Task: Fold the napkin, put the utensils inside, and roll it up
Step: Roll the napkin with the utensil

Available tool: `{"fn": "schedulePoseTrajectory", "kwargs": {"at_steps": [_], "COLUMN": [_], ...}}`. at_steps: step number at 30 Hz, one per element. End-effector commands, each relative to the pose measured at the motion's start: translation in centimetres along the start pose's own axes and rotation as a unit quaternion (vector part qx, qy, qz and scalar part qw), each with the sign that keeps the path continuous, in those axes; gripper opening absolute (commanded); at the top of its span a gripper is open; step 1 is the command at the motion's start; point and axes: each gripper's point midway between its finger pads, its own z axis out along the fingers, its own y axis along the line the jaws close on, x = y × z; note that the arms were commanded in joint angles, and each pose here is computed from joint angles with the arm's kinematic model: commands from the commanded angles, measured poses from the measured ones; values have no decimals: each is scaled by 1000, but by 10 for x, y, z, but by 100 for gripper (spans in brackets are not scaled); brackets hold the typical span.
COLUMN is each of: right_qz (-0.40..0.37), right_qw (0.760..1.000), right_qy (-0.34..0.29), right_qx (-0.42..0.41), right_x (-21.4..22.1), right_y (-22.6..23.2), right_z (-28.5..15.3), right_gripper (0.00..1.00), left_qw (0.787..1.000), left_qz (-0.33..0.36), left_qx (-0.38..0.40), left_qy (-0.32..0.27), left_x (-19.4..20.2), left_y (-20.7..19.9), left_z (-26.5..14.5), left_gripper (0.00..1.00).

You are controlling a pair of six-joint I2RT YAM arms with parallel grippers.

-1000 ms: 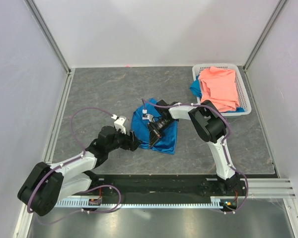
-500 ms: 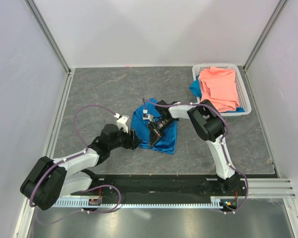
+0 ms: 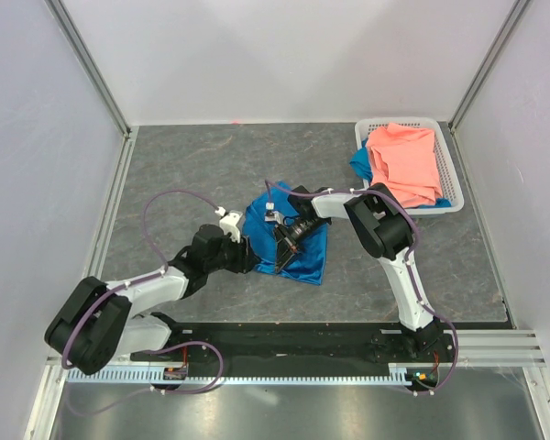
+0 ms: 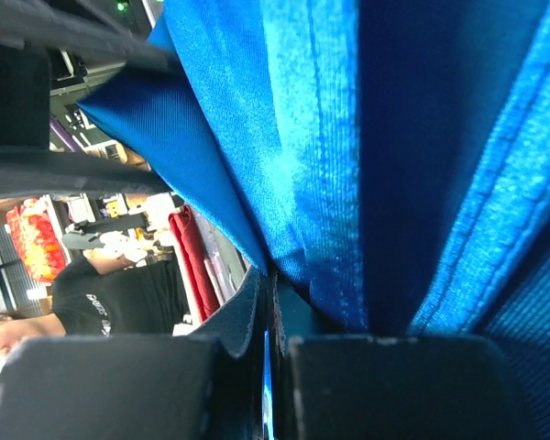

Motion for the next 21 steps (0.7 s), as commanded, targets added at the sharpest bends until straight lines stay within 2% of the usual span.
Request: {"fn": "schedulePoseTrajectory", "kwargs": {"at_steps": [1,4,7,8,10,17,19,21], "right_qz": [-8,-6,-7,-9,-12,-30,-39,-43], "right_qw": [997,997,997,997,997,994,992,989], "right_qy": [-9,-11,-15,-15,-18,-40,-51,-58], "right_qx": [78,76,75,75,75,97,113,132], "right_x": [-7,-8,-10,-10,-11,-18,-19,-16], "right_y": [-50,-51,-50,-47,-44,-23,-17,-16], "right_z": [0,-2,-4,-4,-6,-20,-27,-32], "right_gripper": [0,0,0,0,0,0,4,16], "left_qw": [1000,1000,1000,999,999,994,992,991], "left_qz": [21,15,8,5,-1,-34,-42,-52], "left_qx": [-3,-11,-17,-19,-24,-49,-55,-63], "left_qy": [-4,9,22,28,38,90,102,110], "left_x": [-13,-9,-7,-5,-4,11,13,14], "left_y": [-2,1,3,3,5,10,12,12], "left_z": [5,8,10,10,13,17,16,14], "left_gripper": [43,34,19,12,4,2,2,2]}}
